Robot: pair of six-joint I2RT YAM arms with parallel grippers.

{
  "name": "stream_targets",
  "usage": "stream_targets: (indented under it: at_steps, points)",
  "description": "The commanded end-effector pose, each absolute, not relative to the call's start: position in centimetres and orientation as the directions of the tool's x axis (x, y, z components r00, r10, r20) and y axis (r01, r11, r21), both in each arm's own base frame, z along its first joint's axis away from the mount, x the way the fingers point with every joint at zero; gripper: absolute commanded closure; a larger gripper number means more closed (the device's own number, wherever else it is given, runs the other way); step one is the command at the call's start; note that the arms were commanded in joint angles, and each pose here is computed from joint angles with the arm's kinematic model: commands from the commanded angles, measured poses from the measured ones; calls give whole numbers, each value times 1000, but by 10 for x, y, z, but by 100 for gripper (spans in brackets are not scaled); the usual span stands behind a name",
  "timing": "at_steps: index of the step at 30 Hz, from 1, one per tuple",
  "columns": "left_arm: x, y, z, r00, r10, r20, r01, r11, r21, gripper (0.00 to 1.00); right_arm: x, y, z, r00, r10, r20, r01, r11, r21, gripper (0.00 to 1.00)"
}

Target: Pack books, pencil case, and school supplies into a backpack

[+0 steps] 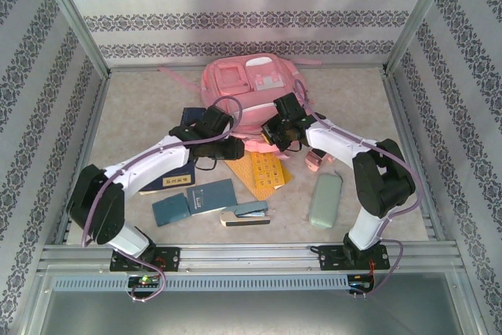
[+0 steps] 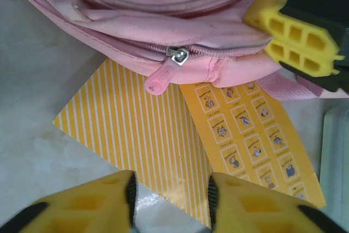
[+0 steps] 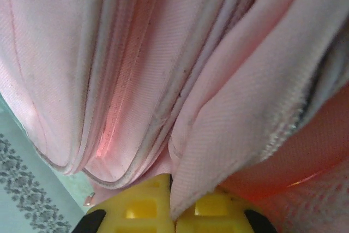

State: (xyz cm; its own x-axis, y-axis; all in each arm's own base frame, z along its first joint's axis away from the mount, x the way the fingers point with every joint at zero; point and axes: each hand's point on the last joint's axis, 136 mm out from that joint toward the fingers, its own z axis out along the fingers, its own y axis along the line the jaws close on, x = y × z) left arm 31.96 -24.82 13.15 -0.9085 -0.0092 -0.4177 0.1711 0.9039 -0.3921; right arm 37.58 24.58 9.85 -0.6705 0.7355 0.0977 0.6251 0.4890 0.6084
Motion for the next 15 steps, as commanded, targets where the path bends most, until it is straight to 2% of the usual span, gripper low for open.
stream_targets:
  at_steps: [1, 15]
  points:
    - [337, -254, 137, -896, -7, -444, 179, 910, -375, 55, 386, 251, 116, -673, 735, 81, 594, 472, 651, 100]
    - [370, -254, 117, -886, 148, -440, 252, 949, -189, 53, 385, 254, 149, -698, 712, 75, 552, 470, 688, 100]
